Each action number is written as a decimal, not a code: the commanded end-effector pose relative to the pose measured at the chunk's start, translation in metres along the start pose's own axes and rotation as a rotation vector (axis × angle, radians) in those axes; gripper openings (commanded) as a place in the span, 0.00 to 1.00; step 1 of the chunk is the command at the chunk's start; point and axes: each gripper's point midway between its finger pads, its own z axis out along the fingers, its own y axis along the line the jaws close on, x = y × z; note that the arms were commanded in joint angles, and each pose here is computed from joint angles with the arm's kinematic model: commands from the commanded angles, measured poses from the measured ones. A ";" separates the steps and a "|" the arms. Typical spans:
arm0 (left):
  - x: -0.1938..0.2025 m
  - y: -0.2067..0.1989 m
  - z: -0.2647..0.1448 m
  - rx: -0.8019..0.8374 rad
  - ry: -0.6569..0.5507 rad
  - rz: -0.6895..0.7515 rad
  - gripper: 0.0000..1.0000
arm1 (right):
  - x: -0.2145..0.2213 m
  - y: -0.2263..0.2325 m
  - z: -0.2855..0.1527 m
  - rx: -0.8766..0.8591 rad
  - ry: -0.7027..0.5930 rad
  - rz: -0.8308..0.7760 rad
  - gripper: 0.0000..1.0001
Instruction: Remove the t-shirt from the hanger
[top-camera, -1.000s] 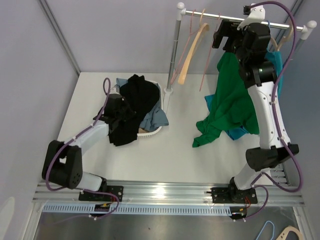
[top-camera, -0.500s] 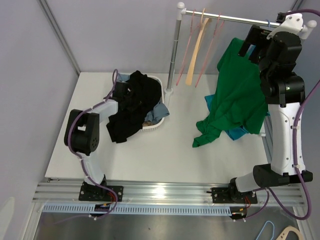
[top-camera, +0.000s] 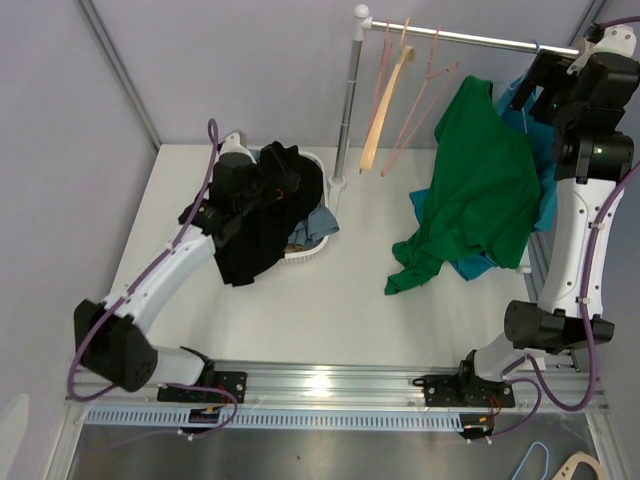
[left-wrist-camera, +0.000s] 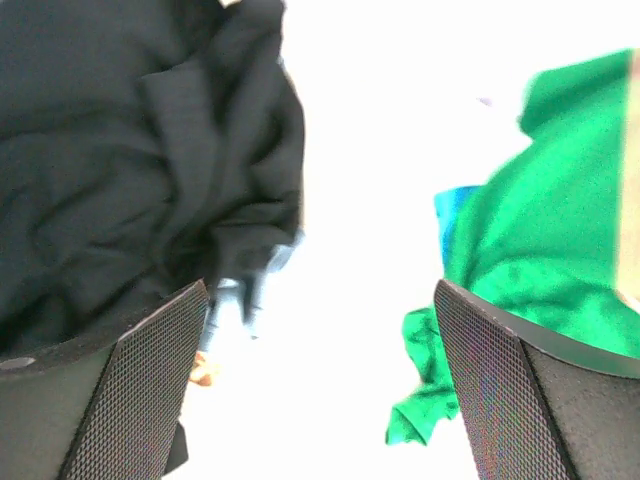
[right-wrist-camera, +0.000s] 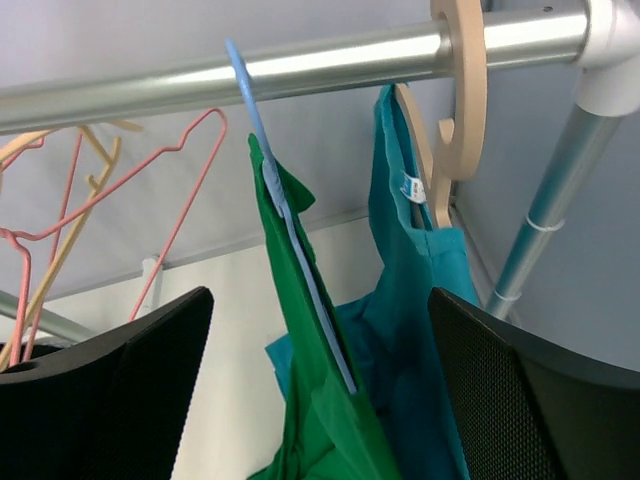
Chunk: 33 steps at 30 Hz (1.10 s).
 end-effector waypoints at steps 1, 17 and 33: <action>-0.012 -0.011 -0.037 -0.008 -0.102 0.085 1.00 | -0.011 0.015 0.002 -0.152 -0.010 0.015 0.91; -0.005 0.002 -0.114 0.089 -0.290 0.074 1.00 | 0.005 0.043 0.051 -0.359 0.009 0.062 0.52; -0.005 0.006 -0.122 0.090 -0.306 0.093 1.00 | 0.016 0.034 0.057 -0.320 0.032 0.037 0.66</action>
